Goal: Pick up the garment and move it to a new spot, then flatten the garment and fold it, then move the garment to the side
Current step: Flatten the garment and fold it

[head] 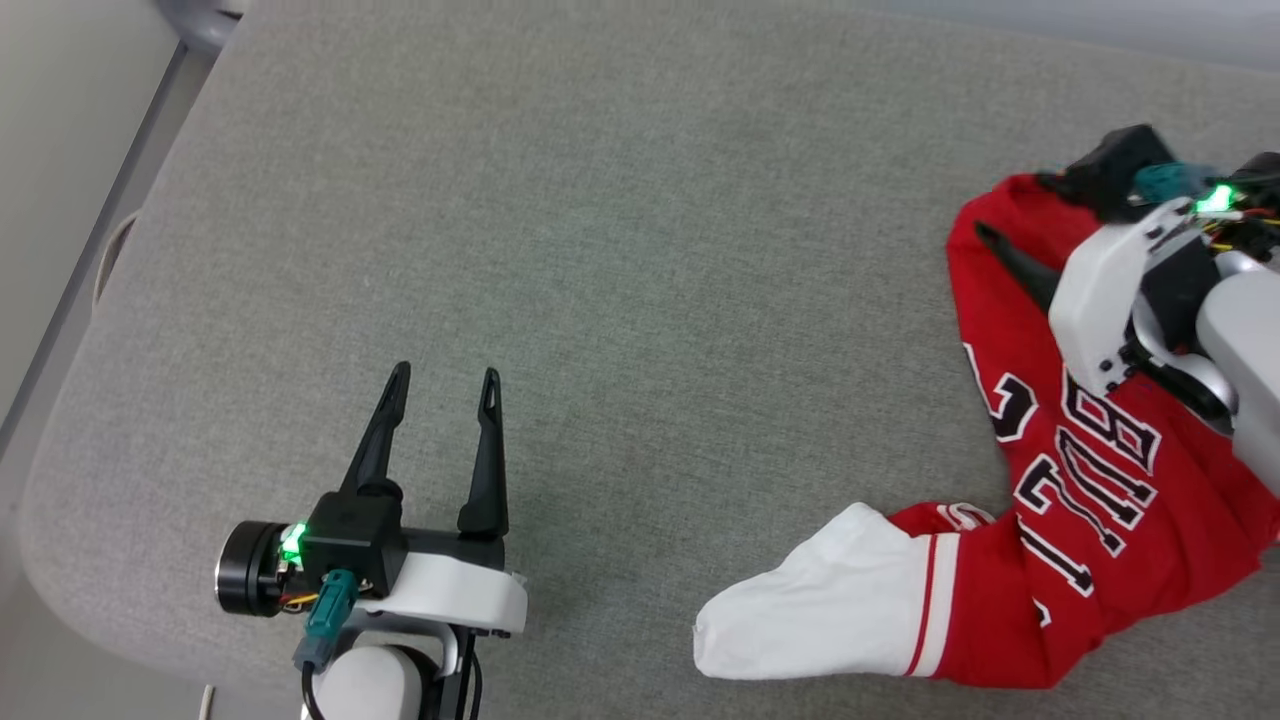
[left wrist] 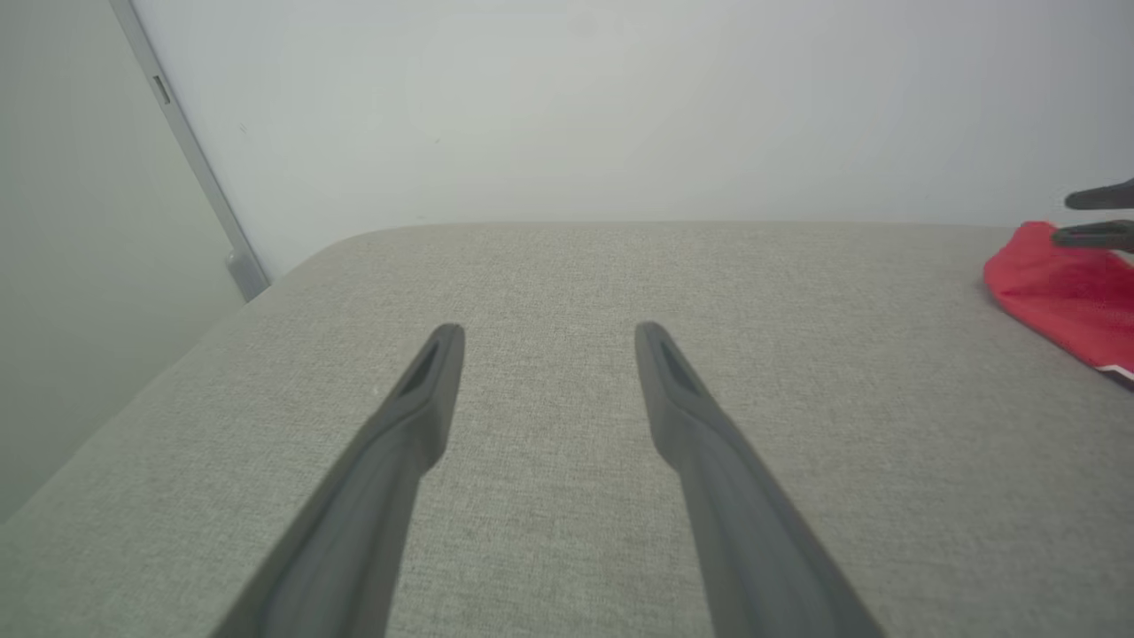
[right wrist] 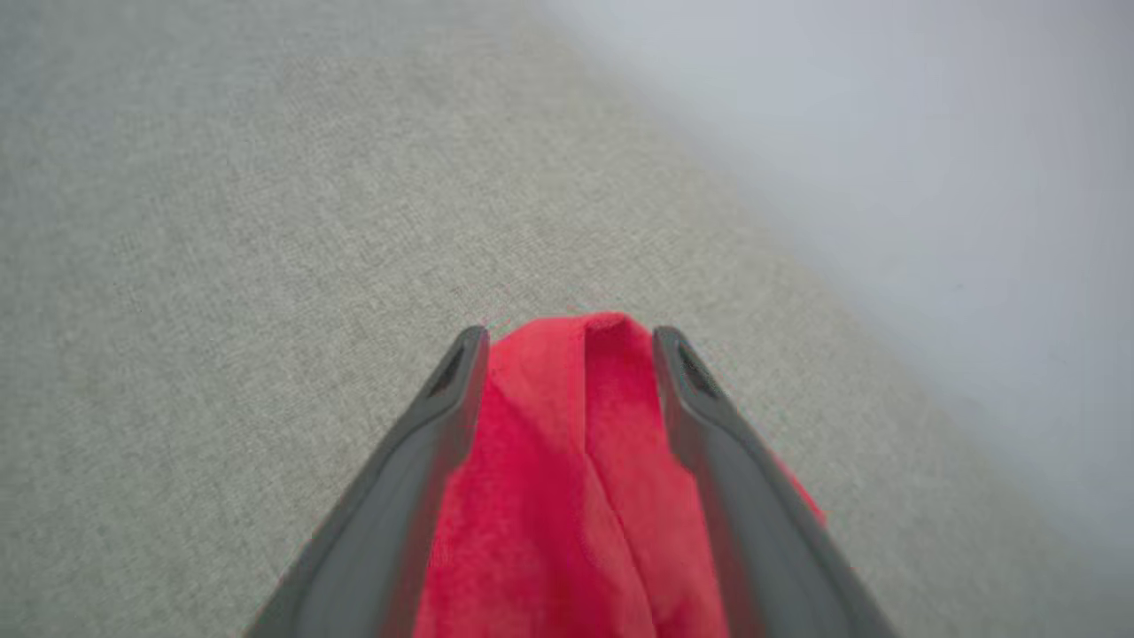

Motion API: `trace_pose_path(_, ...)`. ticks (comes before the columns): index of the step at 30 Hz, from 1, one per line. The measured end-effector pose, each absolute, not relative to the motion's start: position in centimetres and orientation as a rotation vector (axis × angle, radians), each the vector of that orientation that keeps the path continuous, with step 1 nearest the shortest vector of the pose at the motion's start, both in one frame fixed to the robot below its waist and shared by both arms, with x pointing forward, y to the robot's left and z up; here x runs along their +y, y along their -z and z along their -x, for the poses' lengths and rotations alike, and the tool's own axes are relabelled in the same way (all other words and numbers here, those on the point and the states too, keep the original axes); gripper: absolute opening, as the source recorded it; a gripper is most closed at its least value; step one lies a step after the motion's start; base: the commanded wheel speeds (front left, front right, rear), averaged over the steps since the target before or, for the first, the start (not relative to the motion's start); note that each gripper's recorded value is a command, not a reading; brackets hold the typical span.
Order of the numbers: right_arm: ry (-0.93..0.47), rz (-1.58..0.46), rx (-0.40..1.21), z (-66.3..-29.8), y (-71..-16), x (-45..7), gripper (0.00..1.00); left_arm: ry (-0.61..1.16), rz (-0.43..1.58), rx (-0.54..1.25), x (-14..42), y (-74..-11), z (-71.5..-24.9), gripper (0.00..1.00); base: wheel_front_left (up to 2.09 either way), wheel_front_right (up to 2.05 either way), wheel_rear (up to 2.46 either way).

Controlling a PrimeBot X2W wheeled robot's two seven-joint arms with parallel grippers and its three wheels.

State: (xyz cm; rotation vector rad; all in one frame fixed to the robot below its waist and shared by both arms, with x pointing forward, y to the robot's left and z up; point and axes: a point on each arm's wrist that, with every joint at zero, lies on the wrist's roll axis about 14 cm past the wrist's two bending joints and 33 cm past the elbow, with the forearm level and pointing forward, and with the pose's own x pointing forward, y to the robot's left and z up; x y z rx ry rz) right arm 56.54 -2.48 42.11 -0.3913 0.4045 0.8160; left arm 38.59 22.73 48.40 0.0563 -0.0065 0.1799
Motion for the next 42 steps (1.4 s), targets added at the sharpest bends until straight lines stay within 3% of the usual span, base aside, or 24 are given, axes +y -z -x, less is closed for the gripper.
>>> trace_pose_path(4,-0.753,0.307,0.22,-57.2,-46.2,-4.7,1.0,-0.171,-0.06,-0.018,22.4,-48.8,-38.0,1.0,0.0,0.0,0.0)
trace_pose_path(13,-0.568,0.195,-0.033,-55.4,-53.7,-11.1,1.0,-0.095,-0.052,-0.055,20.4,-49.8,-37.6,1.0,0.0,0.0,0.0)
trace_pose_path(21,-0.403,0.127,-0.211,-49.2,-56.8,-14.9,1.0,-0.037,-0.053,-0.099,19.2,-51.2,-37.2,1.0,0.0,0.0,0.0)
trace_pose_path(33,-0.25,0.067,-0.177,-41.3,-54.1,-17.1,1.0,0.177,-0.15,-0.236,18.1,-56.4,-39.4,1.0,0.0,0.0,0.0)
trace_pose_path(36,-0.237,0.079,-0.164,-40.5,-53.6,-17.4,1.0,0.265,-0.166,-0.189,16.6,-56.8,-40.8,1.0,0.0,0.0,0.0)
trace_pose_path(42,-0.208,0.076,-0.155,-40.0,-53.3,-17.9,1.0,0.509,-0.22,0.102,12.3,-54.5,-41.9,1.0,0.0,0.0,0.0)
